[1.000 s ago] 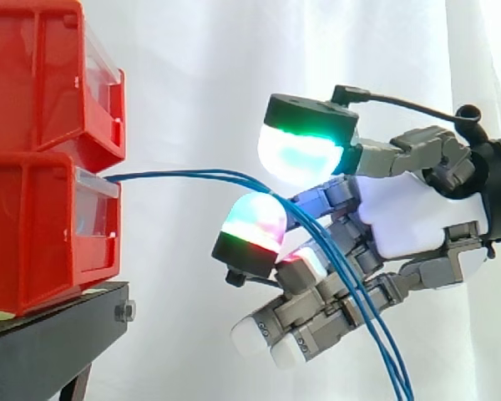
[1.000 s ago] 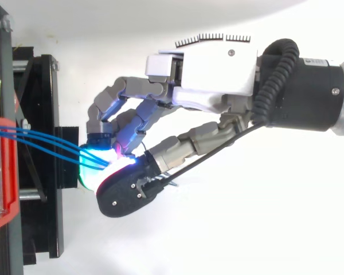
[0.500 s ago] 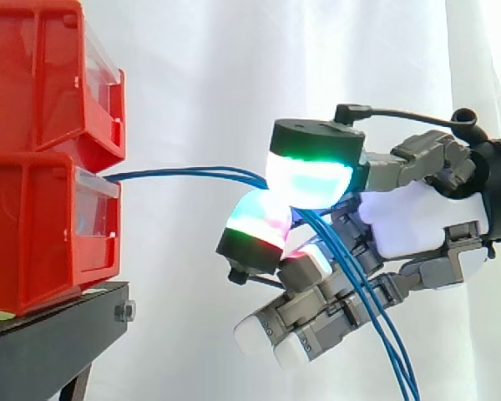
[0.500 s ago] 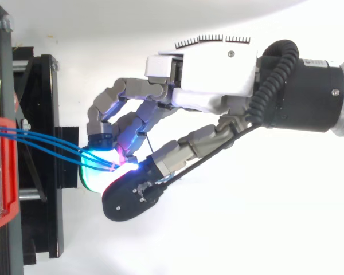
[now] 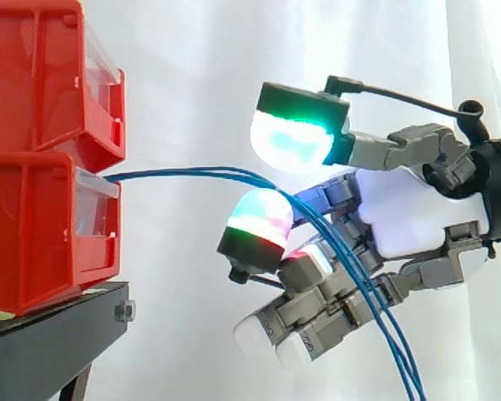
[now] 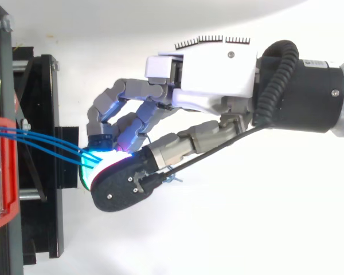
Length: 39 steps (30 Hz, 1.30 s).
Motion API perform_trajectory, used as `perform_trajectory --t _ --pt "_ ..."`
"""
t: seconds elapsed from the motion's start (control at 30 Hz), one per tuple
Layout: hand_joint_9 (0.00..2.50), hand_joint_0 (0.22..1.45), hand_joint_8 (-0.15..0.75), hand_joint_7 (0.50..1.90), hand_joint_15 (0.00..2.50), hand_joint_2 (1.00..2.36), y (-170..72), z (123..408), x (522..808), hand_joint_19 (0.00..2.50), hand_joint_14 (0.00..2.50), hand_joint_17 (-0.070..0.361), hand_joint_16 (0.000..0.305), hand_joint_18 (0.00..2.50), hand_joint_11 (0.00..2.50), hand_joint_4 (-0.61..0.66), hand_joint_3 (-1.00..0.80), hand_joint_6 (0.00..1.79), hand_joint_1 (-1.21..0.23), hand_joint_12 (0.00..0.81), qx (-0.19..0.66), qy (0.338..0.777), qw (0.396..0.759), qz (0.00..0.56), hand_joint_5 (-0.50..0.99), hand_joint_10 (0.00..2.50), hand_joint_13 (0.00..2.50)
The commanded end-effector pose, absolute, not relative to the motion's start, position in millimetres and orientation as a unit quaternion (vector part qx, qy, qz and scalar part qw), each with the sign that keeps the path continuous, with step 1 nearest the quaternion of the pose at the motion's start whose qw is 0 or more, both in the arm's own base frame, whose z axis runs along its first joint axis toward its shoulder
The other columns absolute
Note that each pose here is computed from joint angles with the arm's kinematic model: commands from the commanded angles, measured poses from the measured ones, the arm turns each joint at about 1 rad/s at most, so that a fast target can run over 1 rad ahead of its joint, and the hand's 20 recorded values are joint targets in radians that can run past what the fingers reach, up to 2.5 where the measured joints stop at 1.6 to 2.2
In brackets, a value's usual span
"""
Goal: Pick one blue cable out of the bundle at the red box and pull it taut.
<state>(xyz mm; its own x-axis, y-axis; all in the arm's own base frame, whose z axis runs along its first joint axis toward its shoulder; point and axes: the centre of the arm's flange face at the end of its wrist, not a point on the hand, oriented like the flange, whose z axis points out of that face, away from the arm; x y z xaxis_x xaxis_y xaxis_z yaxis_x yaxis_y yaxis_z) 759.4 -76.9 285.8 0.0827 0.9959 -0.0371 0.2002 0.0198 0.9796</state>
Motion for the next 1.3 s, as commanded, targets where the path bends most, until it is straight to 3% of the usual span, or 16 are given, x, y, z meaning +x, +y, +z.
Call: perform_trajectory --t 0.0,0.13,0.33,0.43,0.47,0.5,0.6,0.83,0.9,1.0,1.07,1.23,1.27 --pt "0.95 0.59 0.332 1.00 0.31 1.01 -76.5 285.8 759.4 0.23 0.01 0.112 0.050 0.52 1.06 0.09 -0.40 0.92 -0.60 0.384 0.561 0.533 0.476 0.418 -0.18 0.01 0.53" --pt "0.94 0.60 0.336 0.99 0.30 1.01 -76.4 287.9 760.3 0.23 0.01 0.112 0.050 0.52 1.06 0.10 -0.27 0.93 -0.66 0.385 0.560 0.532 0.477 0.420 -0.18 0.01 0.54" --pt "0.94 0.67 0.338 1.09 0.29 1.02 -75.2 287.9 760.4 0.19 0.01 0.112 0.050 0.56 1.06 0.03 -0.26 0.94 -0.77 0.382 0.560 0.533 0.477 0.420 -0.19 0.01 0.56" --pt "0.94 0.72 0.338 1.13 0.28 1.01 -76.3 288.6 760.6 0.16 0.01 0.112 0.050 0.57 1.04 0.01 -0.36 0.94 -0.79 0.383 0.560 0.531 0.477 0.420 -0.19 0.01 0.55" --pt "0.93 0.75 0.339 1.25 0.26 1.01 -76.3 288.6 760.6 0.16 0.01 0.112 0.050 0.57 1.03 -0.01 -0.42 0.93 -0.82 0.383 0.560 0.531 0.477 0.420 -0.19 0.01 0.55" --pt "0.94 0.77 0.336 1.28 0.26 1.00 -75.2 288.6 760.7 0.14 0.01 0.112 0.050 0.58 1.03 -0.03 -0.46 0.93 -0.82 0.382 0.560 0.532 0.477 0.421 -0.19 0.01 0.55" --pt "0.94 0.80 0.334 1.31 0.25 1.00 -76.2 291.4 761.7 0.12 0.01 0.112 0.050 0.59 1.03 -0.06 -0.50 0.92 -0.81 0.381 0.558 0.530 0.479 0.422 -0.19 0.01 0.56" --pt "0.94 0.74 0.303 1.15 0.25 1.00 -76.2 292.2 762.0 0.10 0.01 0.111 0.049 0.59 1.05 -0.01 -0.50 0.95 -0.87 0.371 0.559 0.529 0.479 0.423 -0.19 0.01 0.55" --pt "0.94 0.67 0.298 1.02 0.26 1.00 -76.2 291.4 761.7 0.11 0.01 0.110 0.049 0.58 1.06 0.03 -0.50 0.95 -0.93 0.369 0.559 0.530 0.478 0.422 -0.18 0.02 0.54" --pt "0.94 0.50 0.317 0.99 0.27 1.00 -75.1 291.4 761.8 0.11 0.01 0.118 0.053 0.60 1.05 0.05 -0.50 0.95 -0.96 0.390 0.558 0.530 0.478 0.423 -0.18 0.01 0.54" --pt "0.94 0.45 0.334 0.97 0.27 1.00 -76.2 291.4 761.7 0.11 0.01 0.126 0.056 0.60 1.05 0.07 -0.50 0.95 -0.95 0.407 0.559 0.530 0.478 0.422 -0.18 0.01 0.54" --pt "0.97 0.38 0.374 0.91 0.28 1.00 -76.2 291.4 761.7 0.15 0.01 0.146 0.065 0.63 1.04 0.10 -0.50 0.95 -0.74 0.447 0.558 0.530 0.479 0.422 -0.18 0.01 0.55" --pt "0.96 0.40 0.377 0.92 0.28 1.00 -76.2 292.2 762.0 0.16 0.01 0.144 0.064 0.60 1.04 0.09 -0.50 0.94 -0.64 0.450 0.558 0.530 0.479 0.422 -0.18 0.01 0.54"
